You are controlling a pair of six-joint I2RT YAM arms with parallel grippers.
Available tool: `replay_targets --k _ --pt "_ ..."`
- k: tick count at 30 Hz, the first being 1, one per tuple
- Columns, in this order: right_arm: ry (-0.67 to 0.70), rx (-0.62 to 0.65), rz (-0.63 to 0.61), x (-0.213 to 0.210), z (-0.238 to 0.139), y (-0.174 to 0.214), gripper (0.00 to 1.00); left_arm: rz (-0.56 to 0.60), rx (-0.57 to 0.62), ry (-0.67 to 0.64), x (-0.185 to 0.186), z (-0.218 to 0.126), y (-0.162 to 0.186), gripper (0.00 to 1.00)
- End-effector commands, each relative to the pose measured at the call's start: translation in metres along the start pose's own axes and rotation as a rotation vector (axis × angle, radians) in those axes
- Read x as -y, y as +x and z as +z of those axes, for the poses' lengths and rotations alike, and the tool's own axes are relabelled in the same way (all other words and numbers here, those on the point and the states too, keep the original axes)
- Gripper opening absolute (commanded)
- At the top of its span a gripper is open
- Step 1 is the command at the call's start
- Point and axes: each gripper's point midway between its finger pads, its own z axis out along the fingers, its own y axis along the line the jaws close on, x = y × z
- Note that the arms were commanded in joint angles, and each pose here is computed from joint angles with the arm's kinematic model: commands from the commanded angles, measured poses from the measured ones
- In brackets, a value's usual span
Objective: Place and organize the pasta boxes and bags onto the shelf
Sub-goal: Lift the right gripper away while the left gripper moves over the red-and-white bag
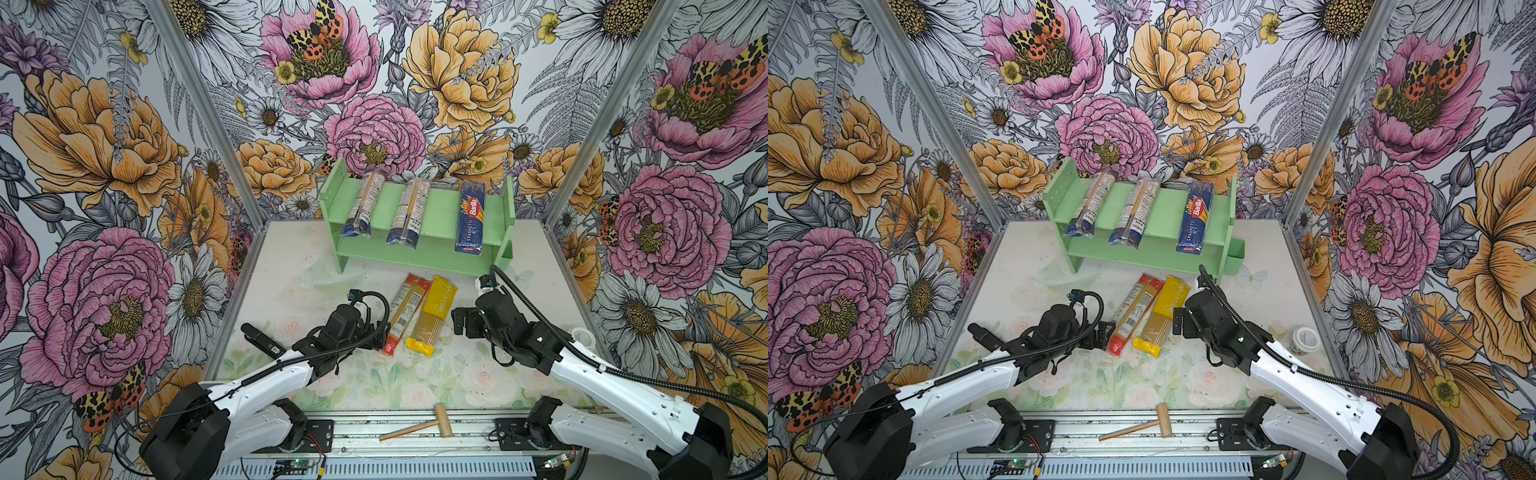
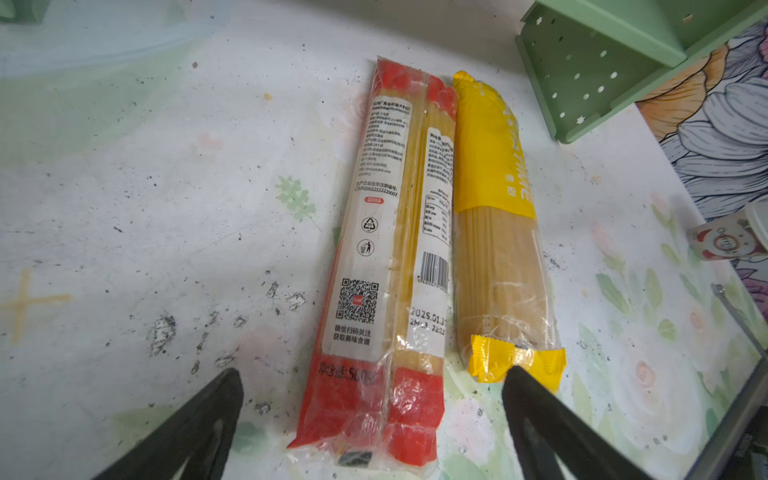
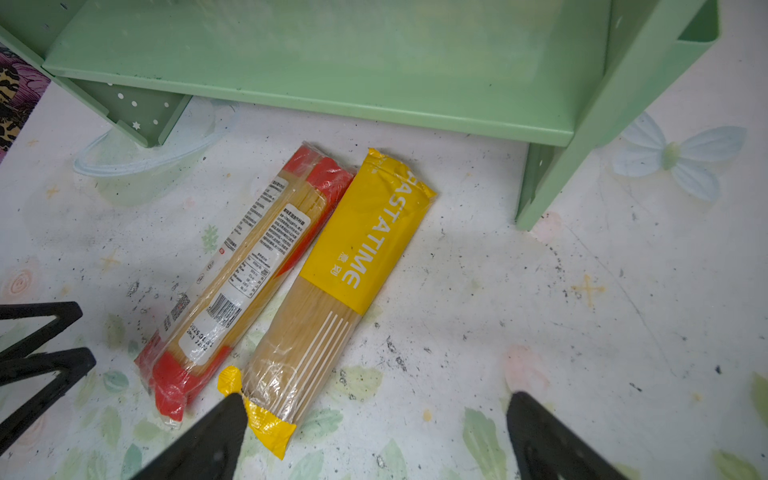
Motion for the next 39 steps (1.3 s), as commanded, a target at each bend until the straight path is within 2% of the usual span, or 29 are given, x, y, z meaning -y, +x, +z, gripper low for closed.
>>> replay_targets --k 1,17,39 --pt "0.004 -0.002 -0.008 0.004 -0.002 0.001 1.00 0.075 0.046 -0.024 0.004 0.003 -0.013 0.99" --pt "0.024 -0.007 0.014 0.011 0.000 0.005 1.00 0.224 -0.051 -0.030 0.019 0.029 0.003 0.99" --pt "0.042 -0.002 0.034 0.021 0.000 0.011 1.00 0.316 -0.151 -0.053 0.025 0.060 0.023 0.99"
